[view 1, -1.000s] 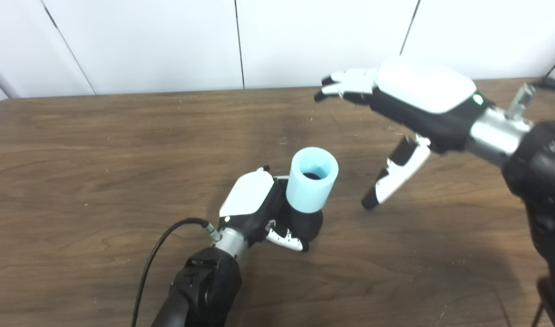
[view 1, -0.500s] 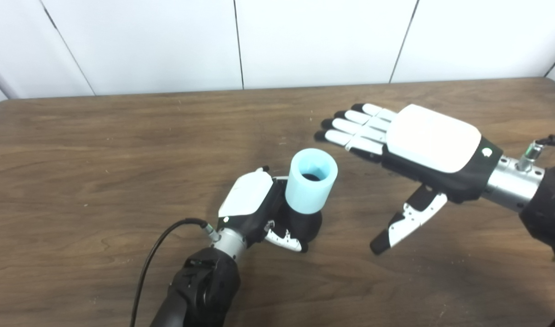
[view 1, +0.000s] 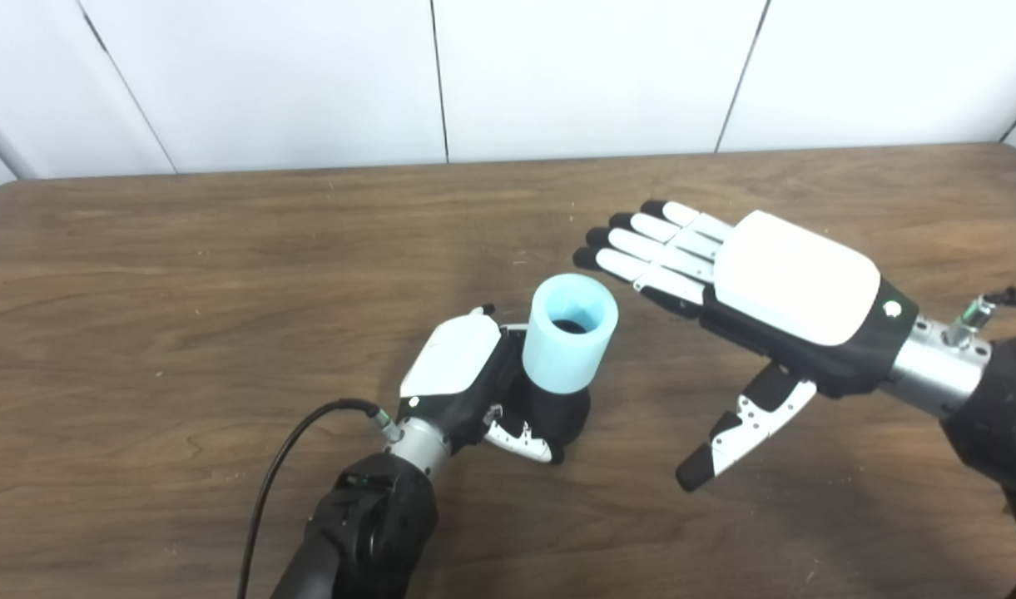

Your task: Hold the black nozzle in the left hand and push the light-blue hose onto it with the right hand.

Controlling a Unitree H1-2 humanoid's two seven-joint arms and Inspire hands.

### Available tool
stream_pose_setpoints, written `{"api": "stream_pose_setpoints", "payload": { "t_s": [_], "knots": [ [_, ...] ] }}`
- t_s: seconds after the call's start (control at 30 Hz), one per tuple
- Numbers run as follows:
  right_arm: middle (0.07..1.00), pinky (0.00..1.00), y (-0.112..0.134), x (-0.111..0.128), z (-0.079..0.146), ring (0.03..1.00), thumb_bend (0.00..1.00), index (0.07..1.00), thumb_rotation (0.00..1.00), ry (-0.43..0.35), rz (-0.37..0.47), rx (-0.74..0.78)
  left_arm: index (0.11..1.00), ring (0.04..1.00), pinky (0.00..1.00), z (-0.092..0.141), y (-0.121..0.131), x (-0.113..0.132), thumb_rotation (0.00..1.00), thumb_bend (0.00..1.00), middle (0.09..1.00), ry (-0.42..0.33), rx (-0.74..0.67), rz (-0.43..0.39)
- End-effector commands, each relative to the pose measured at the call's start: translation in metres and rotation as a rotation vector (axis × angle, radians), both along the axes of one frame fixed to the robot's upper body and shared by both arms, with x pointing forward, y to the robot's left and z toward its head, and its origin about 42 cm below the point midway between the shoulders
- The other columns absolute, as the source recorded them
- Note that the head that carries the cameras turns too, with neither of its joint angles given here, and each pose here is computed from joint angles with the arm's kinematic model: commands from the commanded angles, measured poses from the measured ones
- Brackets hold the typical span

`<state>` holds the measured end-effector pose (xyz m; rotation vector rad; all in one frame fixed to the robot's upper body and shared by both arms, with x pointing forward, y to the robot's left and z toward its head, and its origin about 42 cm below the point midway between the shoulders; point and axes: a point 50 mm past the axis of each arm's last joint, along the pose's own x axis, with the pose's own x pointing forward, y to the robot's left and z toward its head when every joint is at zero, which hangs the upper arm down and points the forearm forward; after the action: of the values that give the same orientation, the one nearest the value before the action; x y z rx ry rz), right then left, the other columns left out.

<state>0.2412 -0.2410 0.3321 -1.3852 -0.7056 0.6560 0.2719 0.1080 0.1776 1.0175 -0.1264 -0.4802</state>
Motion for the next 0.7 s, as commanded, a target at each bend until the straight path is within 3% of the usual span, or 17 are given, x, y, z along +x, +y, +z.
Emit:
{"api": "stream_pose_setpoints", "payload": {
  "t_s": [0.0,0.67],
  "knots": [
    [1.000,1.00,0.004,-0.006,0.009,1.000,0.74,1.000,0.90,-0.071,0.037,0.043,0.469,0.674,1.00,-0.017,0.000,-0.005,0.00,0.52,0.514,0.096,0.038,-0.036],
    [1.000,1.00,0.012,-0.007,-0.015,1.000,0.71,1.000,0.94,-0.066,0.064,0.038,0.470,0.675,1.00,-0.017,0.000,-0.004,0.00,0.52,0.513,0.101,0.046,-0.045]
  ]
}}
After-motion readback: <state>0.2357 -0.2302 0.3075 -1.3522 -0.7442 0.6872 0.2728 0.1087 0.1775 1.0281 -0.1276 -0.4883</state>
